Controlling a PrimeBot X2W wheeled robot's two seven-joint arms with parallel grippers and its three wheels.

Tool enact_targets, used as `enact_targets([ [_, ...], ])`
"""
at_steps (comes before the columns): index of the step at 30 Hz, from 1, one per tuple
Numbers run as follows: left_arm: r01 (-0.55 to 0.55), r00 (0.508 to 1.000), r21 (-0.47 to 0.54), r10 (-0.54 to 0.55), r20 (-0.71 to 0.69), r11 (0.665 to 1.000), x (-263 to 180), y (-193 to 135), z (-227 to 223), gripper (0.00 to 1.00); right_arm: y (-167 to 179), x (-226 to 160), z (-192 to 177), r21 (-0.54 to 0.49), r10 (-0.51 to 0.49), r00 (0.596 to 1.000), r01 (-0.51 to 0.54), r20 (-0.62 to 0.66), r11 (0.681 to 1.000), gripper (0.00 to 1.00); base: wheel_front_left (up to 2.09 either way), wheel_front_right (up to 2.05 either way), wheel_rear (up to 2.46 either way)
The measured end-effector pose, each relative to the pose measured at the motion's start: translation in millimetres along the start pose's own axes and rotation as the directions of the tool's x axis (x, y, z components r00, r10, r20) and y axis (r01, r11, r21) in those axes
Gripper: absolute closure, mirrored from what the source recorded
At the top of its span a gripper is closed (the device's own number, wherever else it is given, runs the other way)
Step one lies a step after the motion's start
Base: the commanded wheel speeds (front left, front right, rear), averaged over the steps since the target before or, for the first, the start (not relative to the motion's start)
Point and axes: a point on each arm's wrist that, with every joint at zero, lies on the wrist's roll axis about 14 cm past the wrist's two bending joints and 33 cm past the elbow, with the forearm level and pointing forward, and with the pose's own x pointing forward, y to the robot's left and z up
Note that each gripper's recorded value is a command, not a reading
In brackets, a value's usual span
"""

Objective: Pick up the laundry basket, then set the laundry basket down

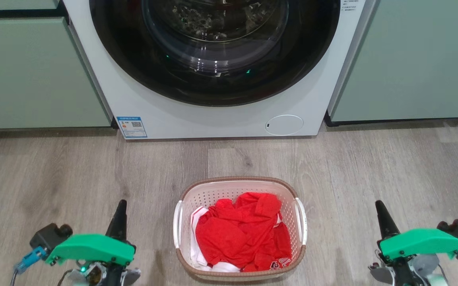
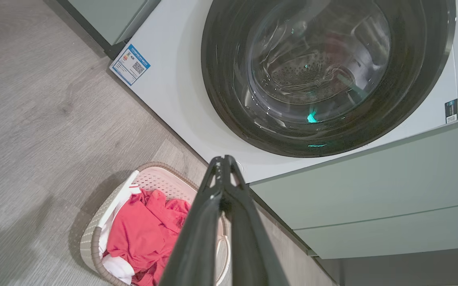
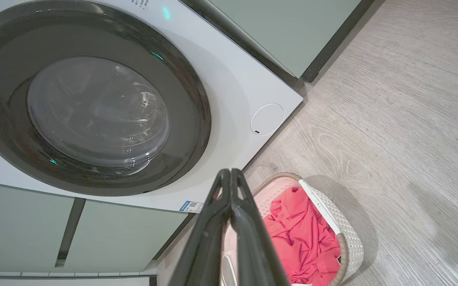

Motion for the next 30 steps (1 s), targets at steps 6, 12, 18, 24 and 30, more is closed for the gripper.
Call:
enact_targets([
  [6, 0.008, 1.000, -0.064, -0.008, -0.005, 0.998, 2.1, -1.1, 2.0, 1.00, -1.4, 0.8, 4.8, 0.055, -0.006, 1.000, 0.006, 0.007, 0.998, 1.00, 0.00, 0.00, 0.00],
  [12, 0.010, 1.000, -0.128, -0.010, -0.002, 0.992, 4.0, 0.0, 6.2, 1.00, -0.5, 2.7, 9.4, 0.110, -0.005, 1.000, 0.004, 0.013, 0.994, 1.00, 0.00, 0.00, 0.00],
  [18, 0.022, 1.000, -0.190, -0.022, 0.000, 0.982, 6.5, -2.0, 9.9, 1.00, -1.8, 2.4, 13.5, 0.167, -0.009, 1.000, 0.006, 0.020, 0.986, 1.00, 0.00, 0.00, 0.00],
  [24, 0.024, 1.000, -0.252, -0.025, 0.001, 0.968, 7.5, -0.9, 12.8, 1.00, -4.3, 1.7, 17.4, 0.222, -0.016, 1.000, 0.010, 0.025, 0.975, 1.00, 0.00, 0.00, 0.00],
  [30, 0.037, 0.999, -0.311, -0.036, 0.009, 0.950, 10.8, -2.7, 18.4, 1.00, -3.5, 2.9, 21.7, 0.276, -0.012, 0.999, 0.003, 0.032, 0.961, 1.00, 0.00, 0.00, 0.00],
])
